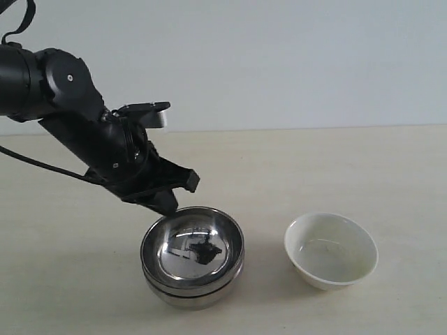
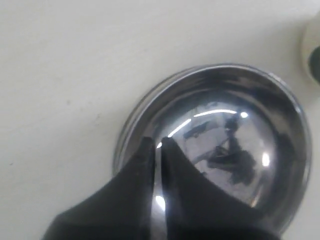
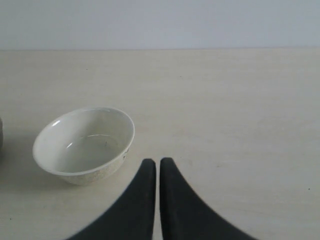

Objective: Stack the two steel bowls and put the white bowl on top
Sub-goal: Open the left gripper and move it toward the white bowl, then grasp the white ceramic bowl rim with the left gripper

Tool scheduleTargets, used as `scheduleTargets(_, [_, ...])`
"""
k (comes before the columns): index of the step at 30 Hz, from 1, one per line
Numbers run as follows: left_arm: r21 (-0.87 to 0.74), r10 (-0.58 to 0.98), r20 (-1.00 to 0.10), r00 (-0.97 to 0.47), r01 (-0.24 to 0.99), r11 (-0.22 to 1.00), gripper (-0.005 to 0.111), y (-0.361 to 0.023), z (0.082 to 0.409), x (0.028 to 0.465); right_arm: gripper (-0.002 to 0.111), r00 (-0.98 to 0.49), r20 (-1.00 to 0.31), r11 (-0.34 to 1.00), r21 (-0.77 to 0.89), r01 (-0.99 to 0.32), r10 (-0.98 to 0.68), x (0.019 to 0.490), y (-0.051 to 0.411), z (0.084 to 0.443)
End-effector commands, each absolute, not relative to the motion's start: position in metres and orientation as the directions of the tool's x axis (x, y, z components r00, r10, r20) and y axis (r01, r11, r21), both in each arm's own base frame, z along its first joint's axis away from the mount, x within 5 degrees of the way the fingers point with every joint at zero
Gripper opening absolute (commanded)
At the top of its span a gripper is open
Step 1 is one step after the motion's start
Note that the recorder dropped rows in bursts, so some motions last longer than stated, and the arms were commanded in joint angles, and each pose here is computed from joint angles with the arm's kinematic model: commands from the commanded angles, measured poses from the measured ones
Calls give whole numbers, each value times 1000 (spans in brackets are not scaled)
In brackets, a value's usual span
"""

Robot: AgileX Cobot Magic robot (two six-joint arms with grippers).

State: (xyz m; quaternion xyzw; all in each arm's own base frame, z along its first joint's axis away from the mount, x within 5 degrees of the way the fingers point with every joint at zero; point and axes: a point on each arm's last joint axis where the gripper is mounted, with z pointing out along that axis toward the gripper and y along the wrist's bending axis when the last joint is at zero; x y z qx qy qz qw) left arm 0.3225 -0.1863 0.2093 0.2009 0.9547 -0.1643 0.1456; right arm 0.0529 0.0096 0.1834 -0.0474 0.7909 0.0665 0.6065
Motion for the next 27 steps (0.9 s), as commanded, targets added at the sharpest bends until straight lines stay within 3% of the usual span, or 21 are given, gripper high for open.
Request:
scheduleTargets(1, [-316,377,-461,-803,546,776,4,-214,227,318,0,-255,-967,988,42,-151,2,53,9,182])
scheduleTargets(3, [-292,410,-529,-743,613,734,15,-230,237,317,0,-255,-967,988,42,-151,2,53,9,182])
scheduleTargets(6, [-254,402,-612,-681,650,716,57,-247,249,320,0,-255,-967,988,42,-151,2,53,9,182])
scheduleTargets(7, [-249,409,-612,-677,656,713,62,-250,248,321,0,-255,-967,988,42,-151,2,53,9,182])
scheduleTargets(16, [-250,471,-594,-652,706,662,61,-307,211,338,0,-255,-967,988,42,-151,2,53,9,182])
scheduleTargets(27, [-237,543,-535,-648,732,639,61,-333,152,353,0,-255,-967,988,42,-151,2,53,9,182])
